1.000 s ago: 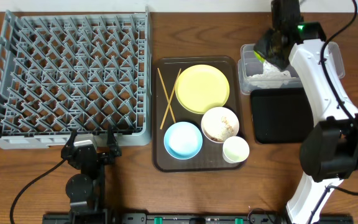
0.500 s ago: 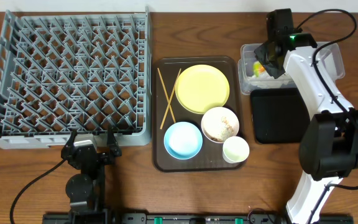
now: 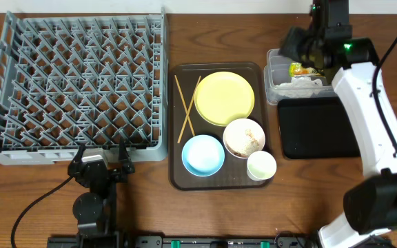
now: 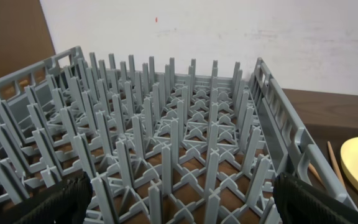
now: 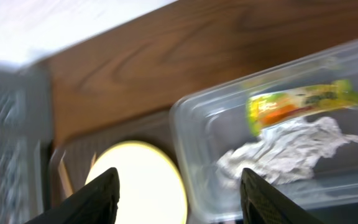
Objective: Sort waste into correct bins and load items into the dishwasher
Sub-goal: 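Carry the wrapper with the right gripper and release it into the clear bin, then reach the right gripper to the pink rice bowl and grasp its rim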
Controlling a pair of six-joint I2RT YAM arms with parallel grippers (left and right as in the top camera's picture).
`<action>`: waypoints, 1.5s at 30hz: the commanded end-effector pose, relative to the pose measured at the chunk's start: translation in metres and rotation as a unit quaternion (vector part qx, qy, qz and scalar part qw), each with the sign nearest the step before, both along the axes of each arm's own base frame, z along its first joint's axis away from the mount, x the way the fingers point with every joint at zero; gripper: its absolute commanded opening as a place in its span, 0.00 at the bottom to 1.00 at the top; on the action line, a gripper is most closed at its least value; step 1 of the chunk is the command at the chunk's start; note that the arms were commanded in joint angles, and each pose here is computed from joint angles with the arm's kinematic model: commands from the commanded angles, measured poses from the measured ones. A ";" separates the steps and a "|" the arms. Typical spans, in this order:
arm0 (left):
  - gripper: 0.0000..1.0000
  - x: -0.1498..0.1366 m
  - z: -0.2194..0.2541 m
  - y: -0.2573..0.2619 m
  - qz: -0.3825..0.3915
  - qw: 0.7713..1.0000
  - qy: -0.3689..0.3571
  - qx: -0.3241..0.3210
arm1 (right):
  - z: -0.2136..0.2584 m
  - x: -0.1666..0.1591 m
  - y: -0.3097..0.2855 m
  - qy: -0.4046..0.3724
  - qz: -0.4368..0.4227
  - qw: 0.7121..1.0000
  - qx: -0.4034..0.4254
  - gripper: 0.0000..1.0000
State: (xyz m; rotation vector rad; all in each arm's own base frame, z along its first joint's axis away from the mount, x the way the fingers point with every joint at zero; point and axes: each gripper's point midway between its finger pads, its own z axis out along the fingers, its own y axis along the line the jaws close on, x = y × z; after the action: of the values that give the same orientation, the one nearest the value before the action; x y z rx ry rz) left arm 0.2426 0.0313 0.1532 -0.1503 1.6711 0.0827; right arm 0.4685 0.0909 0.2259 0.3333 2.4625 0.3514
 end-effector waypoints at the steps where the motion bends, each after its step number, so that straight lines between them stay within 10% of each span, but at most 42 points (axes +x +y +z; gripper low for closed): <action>1: 0.94 -0.001 -0.018 0.002 0.006 1.000 0.027 -0.002 | -0.010 -0.021 0.042 0.020 0.113 0.993 -0.018 0.61; 45: 0.94 -0.001 -0.018 0.002 0.006 1.000 0.027 -0.002 | -0.192 -0.152 0.153 0.296 0.144 0.940 -0.093 0.45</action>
State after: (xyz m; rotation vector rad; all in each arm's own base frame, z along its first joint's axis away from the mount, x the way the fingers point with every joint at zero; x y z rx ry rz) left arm 0.2426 0.0313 0.1532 -0.1503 1.6711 0.0827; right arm 0.3208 0.2418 0.0415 -0.0200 3.0958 0.1549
